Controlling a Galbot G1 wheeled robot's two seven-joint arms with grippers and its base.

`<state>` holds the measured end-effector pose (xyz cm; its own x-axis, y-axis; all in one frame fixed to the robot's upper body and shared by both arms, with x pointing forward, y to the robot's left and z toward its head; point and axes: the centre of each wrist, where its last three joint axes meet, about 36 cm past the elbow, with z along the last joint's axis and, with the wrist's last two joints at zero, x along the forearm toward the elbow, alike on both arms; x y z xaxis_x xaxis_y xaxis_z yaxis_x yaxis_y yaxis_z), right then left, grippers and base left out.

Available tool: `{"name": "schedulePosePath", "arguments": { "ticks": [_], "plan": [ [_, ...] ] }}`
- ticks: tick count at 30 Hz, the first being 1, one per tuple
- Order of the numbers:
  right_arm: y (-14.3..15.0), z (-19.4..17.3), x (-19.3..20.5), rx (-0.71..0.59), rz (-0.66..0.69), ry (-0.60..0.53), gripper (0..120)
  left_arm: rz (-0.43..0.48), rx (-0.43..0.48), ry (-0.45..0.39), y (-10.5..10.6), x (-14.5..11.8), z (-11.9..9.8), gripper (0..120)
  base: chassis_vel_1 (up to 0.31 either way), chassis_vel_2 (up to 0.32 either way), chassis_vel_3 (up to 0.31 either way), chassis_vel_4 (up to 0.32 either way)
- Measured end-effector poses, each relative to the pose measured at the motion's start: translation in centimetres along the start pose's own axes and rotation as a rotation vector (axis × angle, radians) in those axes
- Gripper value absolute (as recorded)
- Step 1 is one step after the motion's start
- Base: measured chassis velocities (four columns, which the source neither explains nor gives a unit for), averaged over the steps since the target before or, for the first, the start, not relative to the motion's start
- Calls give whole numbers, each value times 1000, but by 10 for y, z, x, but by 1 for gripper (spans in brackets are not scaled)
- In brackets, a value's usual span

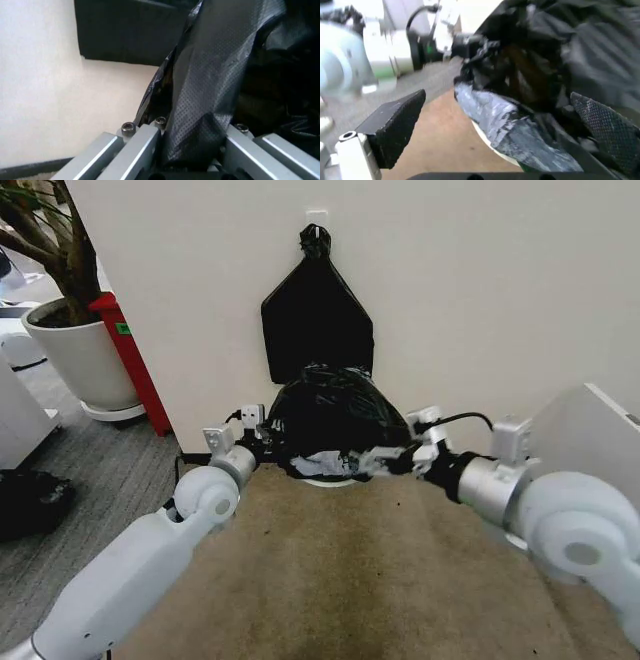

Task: Place the garbage bag over the trash bin.

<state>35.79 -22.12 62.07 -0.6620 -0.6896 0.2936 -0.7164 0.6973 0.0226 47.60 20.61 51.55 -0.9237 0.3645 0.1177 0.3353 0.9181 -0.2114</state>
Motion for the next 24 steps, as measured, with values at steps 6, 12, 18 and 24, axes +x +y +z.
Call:
{"name": "schedulePosePath", "arguments": {
  "ticks": [6, 12, 18, 24],
  "plan": [
    [-1, 3, -22, 49, -6, 13, 92, 12, -39, -14, -5, 2, -7, 1, 0, 0, 0, 0],
    [-2, 11, -37, 48, -7, 56, 69, 23, -58, -28, -8, 3, -15, 1, 0, 0, 0, 0],
    [-5, 20, -38, 60, 24, 83, 49, 30, -61, -31, -10, 4, -17, 1, 0, 0, 0, 0],
    [-8, 23, -36, 82, 50, 90, 30, 40, -58, -29, -13, 6, -16, 1, 0, 0, 0, 0]
  ]
}}
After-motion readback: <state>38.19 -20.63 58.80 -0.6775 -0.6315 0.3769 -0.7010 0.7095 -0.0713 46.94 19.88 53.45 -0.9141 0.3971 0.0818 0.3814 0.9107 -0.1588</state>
